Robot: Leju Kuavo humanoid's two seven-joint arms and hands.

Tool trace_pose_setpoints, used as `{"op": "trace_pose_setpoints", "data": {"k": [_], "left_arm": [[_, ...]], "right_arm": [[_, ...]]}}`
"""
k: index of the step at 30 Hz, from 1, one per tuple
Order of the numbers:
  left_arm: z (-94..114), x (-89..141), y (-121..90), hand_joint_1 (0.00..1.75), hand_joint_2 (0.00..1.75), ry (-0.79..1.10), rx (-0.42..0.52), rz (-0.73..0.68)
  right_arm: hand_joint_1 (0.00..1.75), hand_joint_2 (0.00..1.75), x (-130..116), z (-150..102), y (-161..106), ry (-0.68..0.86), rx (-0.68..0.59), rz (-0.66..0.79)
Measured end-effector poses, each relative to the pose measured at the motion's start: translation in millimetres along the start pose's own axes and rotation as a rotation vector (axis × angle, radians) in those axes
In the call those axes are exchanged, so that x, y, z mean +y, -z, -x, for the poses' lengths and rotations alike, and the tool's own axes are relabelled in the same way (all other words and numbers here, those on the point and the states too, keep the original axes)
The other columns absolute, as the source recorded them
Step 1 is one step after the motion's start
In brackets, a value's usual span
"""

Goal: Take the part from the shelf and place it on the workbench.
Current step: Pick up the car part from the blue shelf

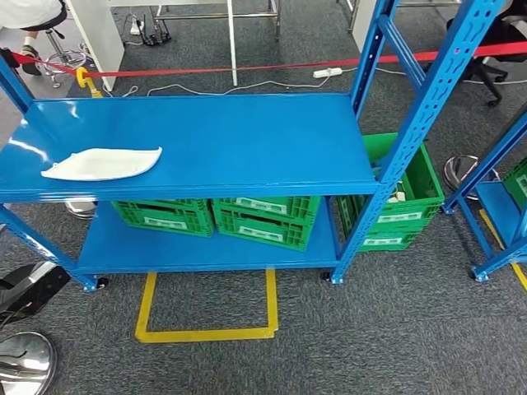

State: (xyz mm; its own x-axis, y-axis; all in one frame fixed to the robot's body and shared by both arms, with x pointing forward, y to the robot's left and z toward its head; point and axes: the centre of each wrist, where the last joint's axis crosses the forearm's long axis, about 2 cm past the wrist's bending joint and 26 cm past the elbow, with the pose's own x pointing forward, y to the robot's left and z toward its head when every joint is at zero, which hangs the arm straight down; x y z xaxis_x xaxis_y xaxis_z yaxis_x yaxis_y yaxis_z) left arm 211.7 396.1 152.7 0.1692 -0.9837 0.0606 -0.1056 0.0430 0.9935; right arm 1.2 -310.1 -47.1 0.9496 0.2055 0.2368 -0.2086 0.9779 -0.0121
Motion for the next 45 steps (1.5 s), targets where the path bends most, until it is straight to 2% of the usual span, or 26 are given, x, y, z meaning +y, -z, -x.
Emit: {"op": "trace_pose_setpoints", "data": {"k": [45], "left_arm": [[3.0, -0.6, -2.2, 0.0, 0.0, 0.004, 0.008, 0.002]], "right_arm": [[0.0, 0.0, -0.2, 0.5, -0.2, -0.003, 0.0, 0.002]]}}
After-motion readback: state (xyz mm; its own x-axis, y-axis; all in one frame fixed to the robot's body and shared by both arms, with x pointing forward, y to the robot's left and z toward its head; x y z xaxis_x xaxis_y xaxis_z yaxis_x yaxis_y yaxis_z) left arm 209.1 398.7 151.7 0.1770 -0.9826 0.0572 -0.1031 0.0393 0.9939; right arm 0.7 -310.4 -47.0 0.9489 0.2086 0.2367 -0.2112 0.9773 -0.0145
